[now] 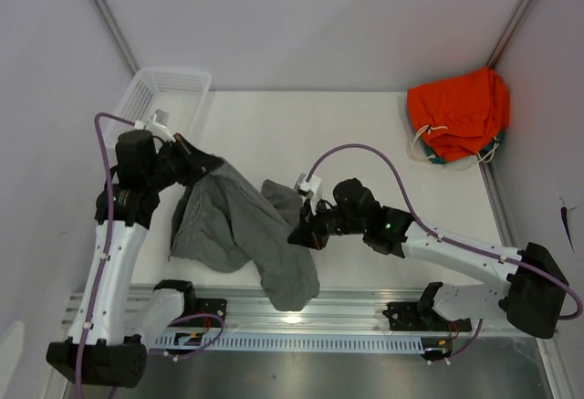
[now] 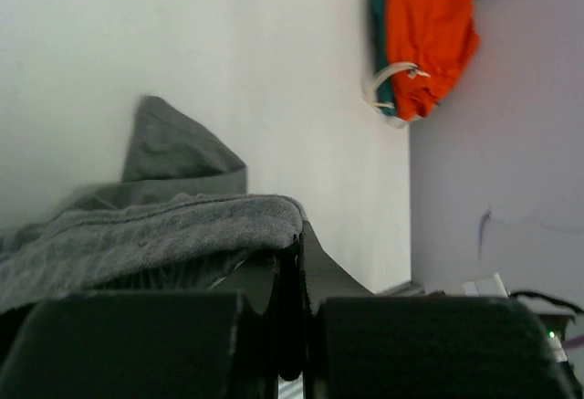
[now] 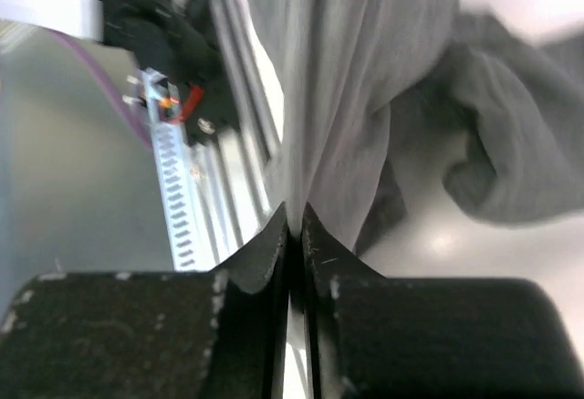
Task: Fold and stack the shorts
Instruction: Flatten the shorts out
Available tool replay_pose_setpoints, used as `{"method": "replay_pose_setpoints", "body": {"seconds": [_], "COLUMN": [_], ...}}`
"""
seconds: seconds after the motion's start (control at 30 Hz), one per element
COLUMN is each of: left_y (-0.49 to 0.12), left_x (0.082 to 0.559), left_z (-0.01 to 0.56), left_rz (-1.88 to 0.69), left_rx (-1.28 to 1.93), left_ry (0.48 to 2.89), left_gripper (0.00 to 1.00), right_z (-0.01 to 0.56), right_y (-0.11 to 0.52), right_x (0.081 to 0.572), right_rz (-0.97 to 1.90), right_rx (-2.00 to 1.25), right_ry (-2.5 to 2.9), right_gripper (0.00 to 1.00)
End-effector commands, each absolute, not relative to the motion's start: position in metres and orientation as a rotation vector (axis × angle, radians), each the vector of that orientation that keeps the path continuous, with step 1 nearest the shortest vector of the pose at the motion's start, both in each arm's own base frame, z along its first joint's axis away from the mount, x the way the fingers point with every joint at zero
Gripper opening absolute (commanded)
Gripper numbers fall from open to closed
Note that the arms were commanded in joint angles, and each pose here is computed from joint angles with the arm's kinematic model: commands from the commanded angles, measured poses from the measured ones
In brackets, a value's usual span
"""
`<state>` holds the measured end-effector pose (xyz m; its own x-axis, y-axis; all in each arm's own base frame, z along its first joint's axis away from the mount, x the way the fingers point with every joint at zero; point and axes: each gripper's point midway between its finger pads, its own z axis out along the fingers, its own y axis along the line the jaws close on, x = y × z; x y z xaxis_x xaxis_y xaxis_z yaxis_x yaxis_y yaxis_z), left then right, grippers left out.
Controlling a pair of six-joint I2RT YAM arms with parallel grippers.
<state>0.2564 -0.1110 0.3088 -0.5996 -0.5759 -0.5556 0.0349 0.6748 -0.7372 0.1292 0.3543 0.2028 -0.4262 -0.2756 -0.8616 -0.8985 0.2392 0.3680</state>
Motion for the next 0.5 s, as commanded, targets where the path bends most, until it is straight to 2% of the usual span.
{"method": "replay_pose_setpoints", "body": {"seconds": [0.0,0.07,0.1,0.17,0.2,0.27,0.47], "left_y": [-0.079,-0.079,-0.078,-0.075,-0.074,-0.071,-0.073], "left_x": [0.310,0.320,0.322,0.326,0.328,0.331,0.340], "left_z": [0.378,0.369,0.372,0.381,0.383,0.386,0.378], "left_rz": [-0.778,-0.762,-0.756,-0.732,-0.720,-0.704,-0.704], "left_rx": [-0.395,-0.390,-0.391,-0.380,-0.380,-0.377,-0.365], "left_ry": [1.696,1.724,1.723,1.710,1.706,1.693,1.708], "left_gripper": [0.01,0.01,0.01,0.01,0.01,0.01,0.01], "right_z": [0.151,0.133,0.128,0.118,0.113,0.103,0.092], "right_y": [0.335,0.330,0.328,0.324,0.323,0.319,0.321], "right_x": [0.115,0.136,0.142,0.149,0.150,0.149,0.142], "right_rz": [1.212,1.111,1.089,1.053,1.037,1.020,0.958], "right_rx": [-1.067,-1.002,-0.984,-0.960,-0.959,-0.950,-0.951], "right_ry": [2.114,2.196,2.217,2.253,2.265,2.276,2.247], "right_gripper": [0.10,0.26,0.42,0.58,0.73,0.77,0.77]}}
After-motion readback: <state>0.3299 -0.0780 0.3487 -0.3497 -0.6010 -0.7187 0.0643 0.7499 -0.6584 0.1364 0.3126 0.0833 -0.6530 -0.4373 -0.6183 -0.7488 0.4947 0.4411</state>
